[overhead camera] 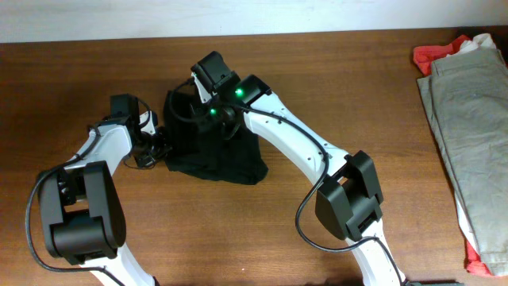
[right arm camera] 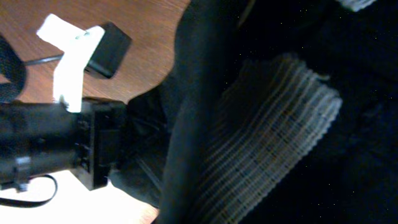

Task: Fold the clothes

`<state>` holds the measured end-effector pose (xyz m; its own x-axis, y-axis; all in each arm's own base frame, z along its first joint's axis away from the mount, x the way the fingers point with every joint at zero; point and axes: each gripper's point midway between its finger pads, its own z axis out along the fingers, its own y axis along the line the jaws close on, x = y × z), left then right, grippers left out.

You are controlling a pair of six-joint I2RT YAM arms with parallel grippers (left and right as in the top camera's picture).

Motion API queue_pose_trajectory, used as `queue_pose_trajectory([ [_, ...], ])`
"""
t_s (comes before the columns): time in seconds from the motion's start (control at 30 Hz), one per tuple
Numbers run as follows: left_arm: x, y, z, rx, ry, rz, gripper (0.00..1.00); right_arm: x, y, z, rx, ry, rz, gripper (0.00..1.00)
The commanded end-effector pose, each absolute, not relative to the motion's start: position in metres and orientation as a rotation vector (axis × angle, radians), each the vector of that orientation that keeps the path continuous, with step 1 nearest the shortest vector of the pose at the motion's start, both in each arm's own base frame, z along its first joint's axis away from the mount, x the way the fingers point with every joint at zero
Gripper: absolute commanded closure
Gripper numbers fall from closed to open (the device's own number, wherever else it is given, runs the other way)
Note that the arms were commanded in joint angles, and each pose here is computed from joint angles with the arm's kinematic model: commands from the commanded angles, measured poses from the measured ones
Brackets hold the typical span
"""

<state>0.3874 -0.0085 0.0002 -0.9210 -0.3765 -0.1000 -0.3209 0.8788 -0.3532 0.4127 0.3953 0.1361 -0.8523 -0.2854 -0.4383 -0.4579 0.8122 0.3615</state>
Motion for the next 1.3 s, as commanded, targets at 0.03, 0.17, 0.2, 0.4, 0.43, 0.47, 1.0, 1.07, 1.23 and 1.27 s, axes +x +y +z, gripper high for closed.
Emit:
queue_pose_trajectory([
  [0.03, 0.368, -0.006, -0.028, -0.559, 2.972, -0.461, 0.99, 0.414, 0.414, 0.145, -0.517, 2.603, 0.751, 0.96],
  [0.17, 0.368, -0.006, -0.028, -0.56, 2.972, -0.461, 0.99, 0.411, 0.429, 0.145, -0.54, 2.573, 0.805, 0.96],
  [0.2, 0.368, -0.006, -0.028, -0.559, 2.972, -0.461, 0.99, 0.409, 0.437, 0.144, -0.557, 2.559, 0.82, 0.94],
  [0.4, 0.368, -0.006, -0.028, -0.559, 2.972, -0.46, 0.99, 0.403, 0.457, 0.152, -0.652, 2.481, 0.895, 0.0],
  [0.43, 0.368, -0.005, -0.028, -0.559, 2.972, -0.456, 0.99, 0.407, 0.458, 0.155, -0.676, 2.448, 0.889, 0.04],
  [0.47, 0.368, -0.005, -0.028, -0.559, 2.972, -0.456, 0.99, 0.416, 0.453, 0.157, -0.65, 2.437, 0.87, 0.14],
  [1.0, 0.414, 0.06, 0.006, -0.836, 2.704, -0.589, 0.01, 0.433, 0.315, 0.041, -0.41, 2.835, 0.591, 0.57],
  [1.07, 0.448, 0.047, 0.052, -0.743, 2.564, -0.856, 0.01, 0.427, 0.318, 0.028, -0.357, 2.863, 0.589, 0.44],
  [1.23, 0.471, 0.003, 0.096, -0.55, 2.482, -1.1, 0.01, 0.412, 0.321, -0.019, -0.362, 2.955, 0.625, 0.45],
  [1.27, 0.47, -0.008, 0.096, -0.526, 2.488, -1.133, 0.01, 0.413, 0.321, -0.019, -0.363, 2.951, 0.626, 0.45],
])
